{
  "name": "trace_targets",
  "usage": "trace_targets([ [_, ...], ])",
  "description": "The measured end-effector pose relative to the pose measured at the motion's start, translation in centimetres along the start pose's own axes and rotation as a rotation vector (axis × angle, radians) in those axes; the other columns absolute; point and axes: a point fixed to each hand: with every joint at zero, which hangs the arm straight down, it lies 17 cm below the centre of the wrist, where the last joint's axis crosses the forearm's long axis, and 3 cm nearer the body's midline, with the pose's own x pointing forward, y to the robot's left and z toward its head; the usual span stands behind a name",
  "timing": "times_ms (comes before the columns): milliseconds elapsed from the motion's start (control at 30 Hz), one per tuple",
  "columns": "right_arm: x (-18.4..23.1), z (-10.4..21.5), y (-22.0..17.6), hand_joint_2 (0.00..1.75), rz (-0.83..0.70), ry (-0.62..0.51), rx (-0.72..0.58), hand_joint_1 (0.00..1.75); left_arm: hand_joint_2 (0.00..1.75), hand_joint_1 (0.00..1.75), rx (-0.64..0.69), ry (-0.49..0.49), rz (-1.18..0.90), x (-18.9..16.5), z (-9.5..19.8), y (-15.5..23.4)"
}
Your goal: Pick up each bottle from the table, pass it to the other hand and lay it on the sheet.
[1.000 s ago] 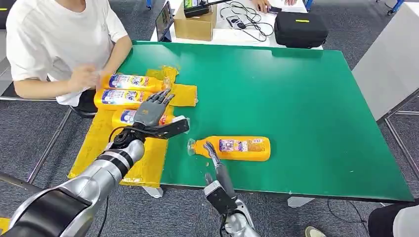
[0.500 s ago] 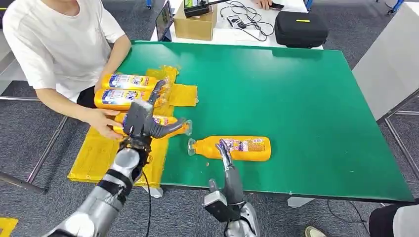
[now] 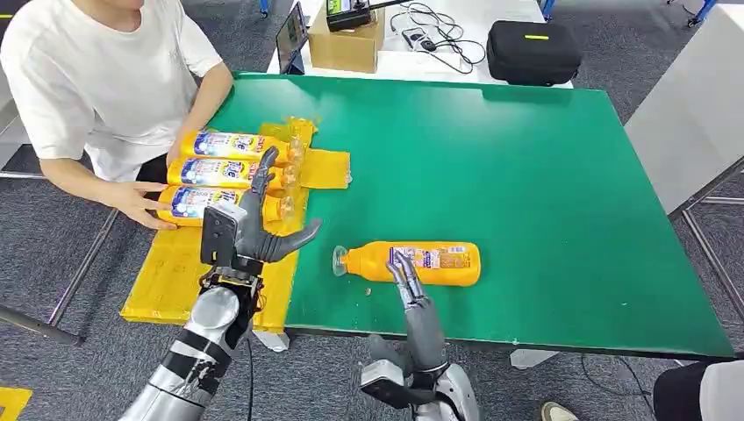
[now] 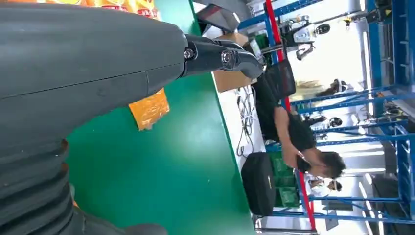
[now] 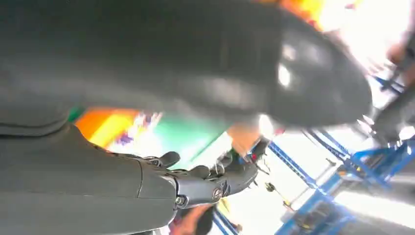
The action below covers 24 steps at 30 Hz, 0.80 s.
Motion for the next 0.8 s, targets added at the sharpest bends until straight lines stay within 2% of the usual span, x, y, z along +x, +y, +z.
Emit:
trace_targets([
  [100, -1.5, 0.8, 0.2, 1.75, 0.395, -0.101, 0.126, 0.0, 1.75, 0.0, 0.035, 0.001, -0.005, 0.1, 0.8, 0.7],
  [167, -4.4, 1.9, -0.8, 1.75, 0.593, -0.101, 0.186, 0.0, 1.75, 0.0, 0.054, 0.003, -0.023, 0.1, 1.7, 1.2],
  [200, -6.1, 2.1, -2.2, 1.75, 0.628, -0.053, 0.177, 0.0, 1.75, 0.0, 0.065, 0.007, -0.032, -0.1, 2.1, 1.5],
  [267, -9.9, 2.4, -5.7, 1.75, 0.604, 0.091, 0.122, 0.0, 1.75, 0.0, 0.081, 0.017, -0.046, -0.4, 3.0, 2.1],
  [333, -12.4, 2.2, -7.8, 1.75, 0.573, 0.18, 0.106, 0.0, 1.75, 0.0, 0.086, 0.023, -0.059, -0.6, 3.6, 2.3],
  [600, -18.0, -0.2, -7.6, 1.75, 0.543, 0.298, 0.221, 0.0, 1.75, 0.0, 0.068, 0.015, -0.051, -0.2, 3.0, 1.5],
  [800, -20.2, -0.8, -7.0, 1.75, 0.569, 0.35, 0.271, 0.0, 1.75, 0.0, 0.061, 0.012, -0.038, -0.1, 2.2, 1.0],
])
